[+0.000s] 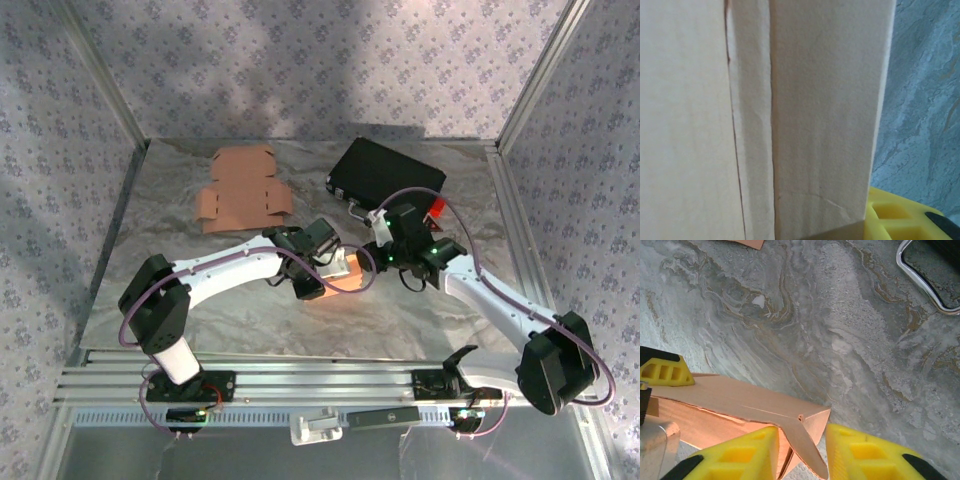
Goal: Fold the paper box
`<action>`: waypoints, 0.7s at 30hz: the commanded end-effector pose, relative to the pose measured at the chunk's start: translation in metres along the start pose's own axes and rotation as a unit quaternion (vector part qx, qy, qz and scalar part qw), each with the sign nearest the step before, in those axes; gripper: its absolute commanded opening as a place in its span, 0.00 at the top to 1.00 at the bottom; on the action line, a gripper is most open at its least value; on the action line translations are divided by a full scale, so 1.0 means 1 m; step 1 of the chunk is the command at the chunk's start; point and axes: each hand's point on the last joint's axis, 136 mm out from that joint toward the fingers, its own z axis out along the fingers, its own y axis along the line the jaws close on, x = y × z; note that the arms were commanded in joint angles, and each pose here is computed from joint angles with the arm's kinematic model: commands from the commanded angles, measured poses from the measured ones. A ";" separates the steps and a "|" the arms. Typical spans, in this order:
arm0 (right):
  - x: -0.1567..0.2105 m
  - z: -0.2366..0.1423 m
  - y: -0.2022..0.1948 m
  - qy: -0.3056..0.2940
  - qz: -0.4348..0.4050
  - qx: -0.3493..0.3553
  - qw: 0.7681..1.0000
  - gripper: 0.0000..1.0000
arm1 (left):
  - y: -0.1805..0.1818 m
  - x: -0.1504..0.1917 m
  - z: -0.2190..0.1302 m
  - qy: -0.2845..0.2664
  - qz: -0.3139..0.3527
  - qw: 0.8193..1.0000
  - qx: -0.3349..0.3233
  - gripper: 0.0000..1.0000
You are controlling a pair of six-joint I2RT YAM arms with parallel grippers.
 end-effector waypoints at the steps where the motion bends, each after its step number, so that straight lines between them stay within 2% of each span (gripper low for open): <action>1: -0.002 -0.002 -0.002 0.007 -0.012 0.015 1.000 0.71 | -0.006 0.016 0.006 0.027 0.004 0.999 0.017 0.60; 8: -0.001 -0.003 -0.003 0.010 -0.017 0.030 0.999 0.80 | 0.000 0.012 0.003 0.018 -0.008 1.000 0.000 0.59; 12: -0.002 -0.004 -0.003 0.008 -0.021 0.037 0.999 0.87 | 0.009 0.006 -0.005 -0.002 -0.028 0.999 -0.024 0.54; 21: 0.000 0.001 -0.003 0.018 -0.020 0.048 0.998 0.91 | 0.014 -0.002 -0.032 -0.055 -0.073 0.996 -0.023 0.44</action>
